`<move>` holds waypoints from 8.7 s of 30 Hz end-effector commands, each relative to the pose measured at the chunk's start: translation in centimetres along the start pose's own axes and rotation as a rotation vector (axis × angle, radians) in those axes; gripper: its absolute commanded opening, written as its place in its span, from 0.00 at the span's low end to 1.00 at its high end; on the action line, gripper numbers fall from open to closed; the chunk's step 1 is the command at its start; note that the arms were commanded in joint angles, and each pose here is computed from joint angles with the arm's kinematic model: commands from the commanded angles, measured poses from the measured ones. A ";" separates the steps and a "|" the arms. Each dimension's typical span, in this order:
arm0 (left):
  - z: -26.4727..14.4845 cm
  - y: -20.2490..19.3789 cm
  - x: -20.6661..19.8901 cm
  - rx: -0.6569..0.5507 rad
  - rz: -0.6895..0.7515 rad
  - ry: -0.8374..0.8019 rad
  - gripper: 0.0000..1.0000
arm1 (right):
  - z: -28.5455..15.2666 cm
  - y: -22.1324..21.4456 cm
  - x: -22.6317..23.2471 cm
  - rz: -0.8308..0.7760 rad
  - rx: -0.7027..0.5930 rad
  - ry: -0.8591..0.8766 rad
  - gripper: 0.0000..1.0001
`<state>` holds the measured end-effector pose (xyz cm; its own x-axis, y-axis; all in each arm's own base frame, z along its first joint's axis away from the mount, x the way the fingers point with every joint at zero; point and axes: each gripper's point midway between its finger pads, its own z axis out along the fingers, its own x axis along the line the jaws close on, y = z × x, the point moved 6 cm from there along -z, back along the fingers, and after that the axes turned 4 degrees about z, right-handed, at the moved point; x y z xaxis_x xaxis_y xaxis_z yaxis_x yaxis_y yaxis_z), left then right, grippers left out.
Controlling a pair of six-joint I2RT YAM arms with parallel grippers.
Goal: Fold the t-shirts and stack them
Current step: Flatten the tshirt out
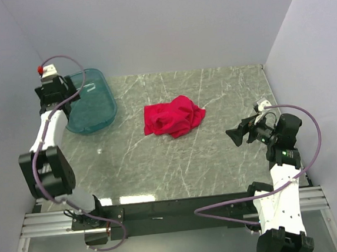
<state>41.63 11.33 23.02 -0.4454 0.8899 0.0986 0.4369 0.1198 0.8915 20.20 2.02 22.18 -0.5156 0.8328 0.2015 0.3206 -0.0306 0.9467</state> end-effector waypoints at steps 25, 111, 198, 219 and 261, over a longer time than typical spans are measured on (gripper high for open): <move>2.5 -7.3 -19.0 0.346 0.152 -0.182 0.75 | 0.0 0.4 -0.3 -0.013 -0.005 -0.008 0.98; -28.0 -9.1 -13.9 -0.202 -0.011 -1.339 0.99 | 5.9 16.4 4.8 -0.360 0.087 0.162 0.00; -35.1 -11.1 -18.7 -0.225 0.019 -1.549 0.82 | -13.7 38.9 16.2 -0.249 -0.733 0.120 0.00; -39.4 -14.1 -16.7 -0.234 -0.068 -1.378 0.87 | 0.0 23.3 6.2 -0.064 -0.346 0.150 0.00; -31.0 -19.9 -14.3 0.103 -0.296 -1.069 0.97 | 14.9 -8.9 0.3 -0.204 0.756 -0.185 0.61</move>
<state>15.11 -17.60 17.48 0.3519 0.7468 -0.5643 0.5078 0.3541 0.7853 27.58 10.73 8.77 -0.5338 0.8452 -0.0258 0.7319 0.4770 0.4866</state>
